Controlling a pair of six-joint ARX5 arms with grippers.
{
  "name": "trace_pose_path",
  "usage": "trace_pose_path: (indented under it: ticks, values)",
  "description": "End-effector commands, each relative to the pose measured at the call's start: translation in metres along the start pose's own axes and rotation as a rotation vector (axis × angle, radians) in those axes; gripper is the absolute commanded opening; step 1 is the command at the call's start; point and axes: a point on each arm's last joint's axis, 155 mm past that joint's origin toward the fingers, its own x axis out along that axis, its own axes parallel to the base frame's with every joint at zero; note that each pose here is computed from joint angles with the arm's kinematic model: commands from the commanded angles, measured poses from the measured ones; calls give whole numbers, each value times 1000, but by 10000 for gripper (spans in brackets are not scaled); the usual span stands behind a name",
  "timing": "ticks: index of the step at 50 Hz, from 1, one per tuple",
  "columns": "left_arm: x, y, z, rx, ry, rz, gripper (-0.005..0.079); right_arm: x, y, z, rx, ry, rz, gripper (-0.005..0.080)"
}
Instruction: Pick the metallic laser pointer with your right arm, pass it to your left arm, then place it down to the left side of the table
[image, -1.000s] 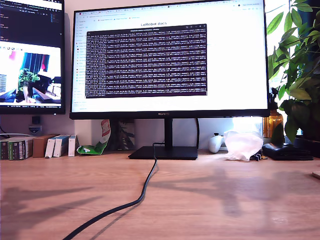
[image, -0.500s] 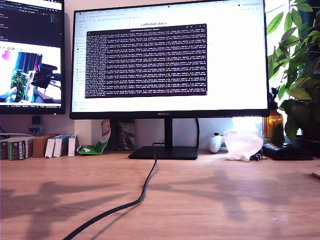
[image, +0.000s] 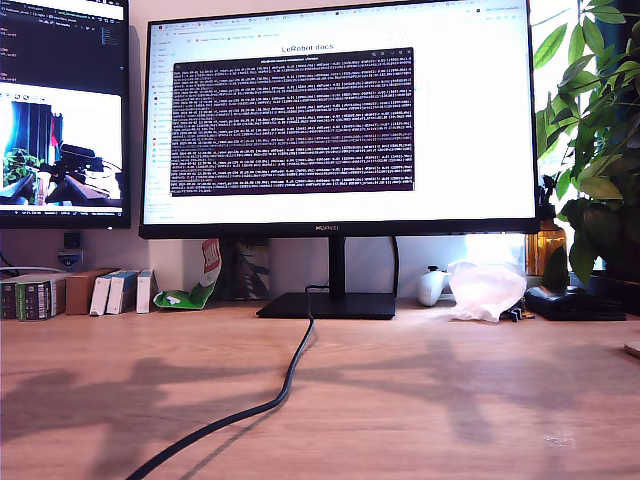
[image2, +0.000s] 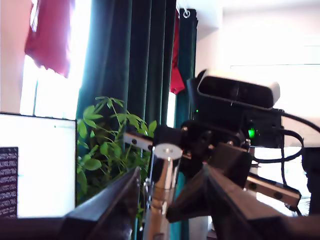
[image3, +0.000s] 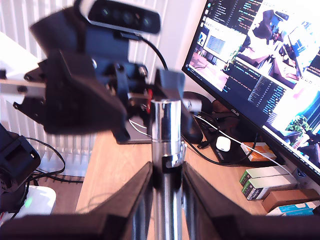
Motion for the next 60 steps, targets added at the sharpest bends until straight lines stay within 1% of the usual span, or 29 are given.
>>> trace_pose_path:
  ticks: [1, 8, 18, 25, 31, 39, 51, 54, 57, 60]
  values:
    - [2, -2, 0, 15, -1, -11, 361, 5, 10, 0, 3, -5, 29, -11]
    - [3, -5, 1, 21, -9, -21, 354, 6, 12, 0, 2, -6, 34, -11]
    - [3, -6, 3, 32, -16, -27, 304, 6, 13, 0, 4, -3, 35, -11]
    - [3, -9, 7, 47, -27, -36, 299, 6, 13, -1, 5, -1, 36, -11]
    - [3, -9, 8, 47, -27, -36, 253, 6, 13, -1, 5, -2, 38, -11]
    - [4, -8, 8, 45, -26, -35, 219, 8, 17, 2, -1, -11, 45, -11]
    - [4, -6, 9, 44, -31, -27, 115, 11, 25, 7, -9, -23, 64, -11]
    - [5, -6, 9, 45, -33, -25, 54, 11, 28, 9, -12, -26, 70, -11]
    - [5, -6, 9, 45, -33, -25, -31, 12, 29, 9, -12, -27, 73, -11]
    - [5, -6, 9, 47, -33, -25, -21, 12, 29, 9, -12, -27, 73, -11]
